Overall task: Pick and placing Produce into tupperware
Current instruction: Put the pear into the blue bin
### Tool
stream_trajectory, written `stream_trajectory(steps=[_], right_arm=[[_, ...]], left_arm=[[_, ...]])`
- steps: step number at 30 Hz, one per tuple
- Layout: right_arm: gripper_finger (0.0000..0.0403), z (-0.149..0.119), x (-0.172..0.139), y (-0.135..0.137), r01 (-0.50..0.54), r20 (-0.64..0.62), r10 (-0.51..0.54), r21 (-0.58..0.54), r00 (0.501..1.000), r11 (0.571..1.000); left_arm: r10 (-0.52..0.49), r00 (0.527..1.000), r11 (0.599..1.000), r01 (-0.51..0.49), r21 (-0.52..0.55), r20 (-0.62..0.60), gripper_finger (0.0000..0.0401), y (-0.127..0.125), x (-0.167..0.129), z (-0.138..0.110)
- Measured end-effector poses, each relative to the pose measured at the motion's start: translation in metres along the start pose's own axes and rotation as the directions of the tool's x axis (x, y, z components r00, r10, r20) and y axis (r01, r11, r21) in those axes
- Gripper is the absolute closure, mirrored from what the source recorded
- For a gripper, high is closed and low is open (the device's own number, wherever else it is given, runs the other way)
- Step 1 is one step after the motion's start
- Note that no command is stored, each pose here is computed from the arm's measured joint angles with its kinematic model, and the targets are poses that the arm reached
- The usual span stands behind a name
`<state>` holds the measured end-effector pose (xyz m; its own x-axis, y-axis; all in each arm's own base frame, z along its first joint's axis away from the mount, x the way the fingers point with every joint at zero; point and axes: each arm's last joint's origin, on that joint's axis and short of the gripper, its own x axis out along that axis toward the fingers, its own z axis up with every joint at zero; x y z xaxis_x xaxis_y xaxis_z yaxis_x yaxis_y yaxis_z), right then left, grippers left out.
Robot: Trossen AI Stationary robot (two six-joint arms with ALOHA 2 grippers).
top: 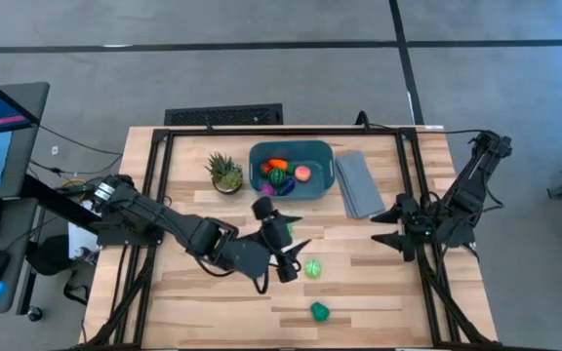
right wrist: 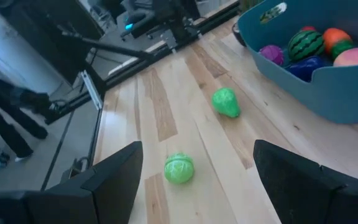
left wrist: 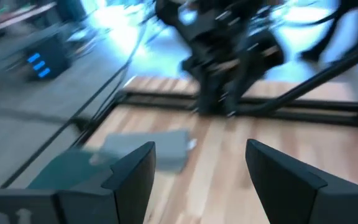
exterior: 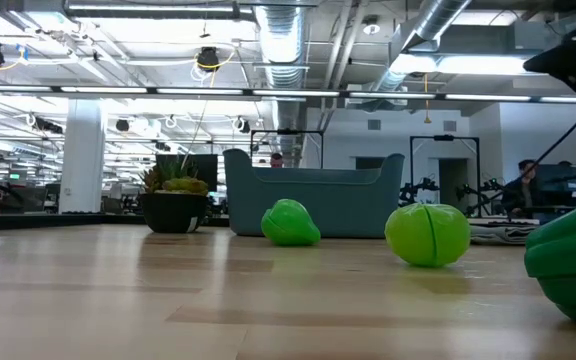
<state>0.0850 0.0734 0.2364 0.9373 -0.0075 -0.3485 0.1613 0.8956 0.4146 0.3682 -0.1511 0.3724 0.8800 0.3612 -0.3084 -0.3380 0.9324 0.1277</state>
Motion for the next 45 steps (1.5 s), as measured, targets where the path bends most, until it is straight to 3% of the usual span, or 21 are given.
stream_trajectory(steps=[6,10,18,23,26,34,42,45], right_arm=[[0.0074,0.006,0.004,-0.001,0.029,0.045,-0.032,0.051,0.998,0.998],[0.0074,0.01,0.006,-0.002,0.044,0.071,-0.05,0.083,0.996,0.996],[0.0074,0.017,0.011,-0.007,0.092,0.117,-0.108,0.135,0.987,0.987],[0.0074,0.021,0.013,-0.008,0.099,0.147,-0.125,0.172,0.981,0.98],[0.0074,0.022,0.014,-0.008,0.098,0.147,-0.127,0.193,0.981,0.976],[0.0074,0.021,0.014,-0.008,0.084,0.142,-0.125,0.265,0.982,0.961],[0.0074,0.021,0.014,-0.008,0.09,0.142,-0.125,0.231,0.982,0.969],[0.0074,0.021,0.014,-0.008,0.091,0.141,-0.125,0.226,0.982,0.97]], left_arm=[[-0.219,0.971,0.975,0.213,0.068,0.094,0.016,0.012,0.017,0.018],[-0.363,0.923,0.93,0.352,0.103,0.124,0.016,0.023,0.028,0.024],[-0.619,0.71,0.784,0.582,0.215,0.336,0.016,0.055,0.044,0.05],[-0.721,0.617,0.69,0.681,0.244,0.317,0.016,0.075,0.048,0.053],[-0.75,0.618,0.661,0.718,0.217,0.237,0.016,0.087,0.048,0.049],[-0.726,0.685,0.684,0.711,0.164,0.061,0.016,0.118,0.034,0.042],[-0.708,0.706,0.703,0.699,0.13,0.034,0.016,0.132,0.024,0.028],[-0.68,0.73,0.732,0.673,0.106,0.058,0.016,0.137,0.014,0.017]])
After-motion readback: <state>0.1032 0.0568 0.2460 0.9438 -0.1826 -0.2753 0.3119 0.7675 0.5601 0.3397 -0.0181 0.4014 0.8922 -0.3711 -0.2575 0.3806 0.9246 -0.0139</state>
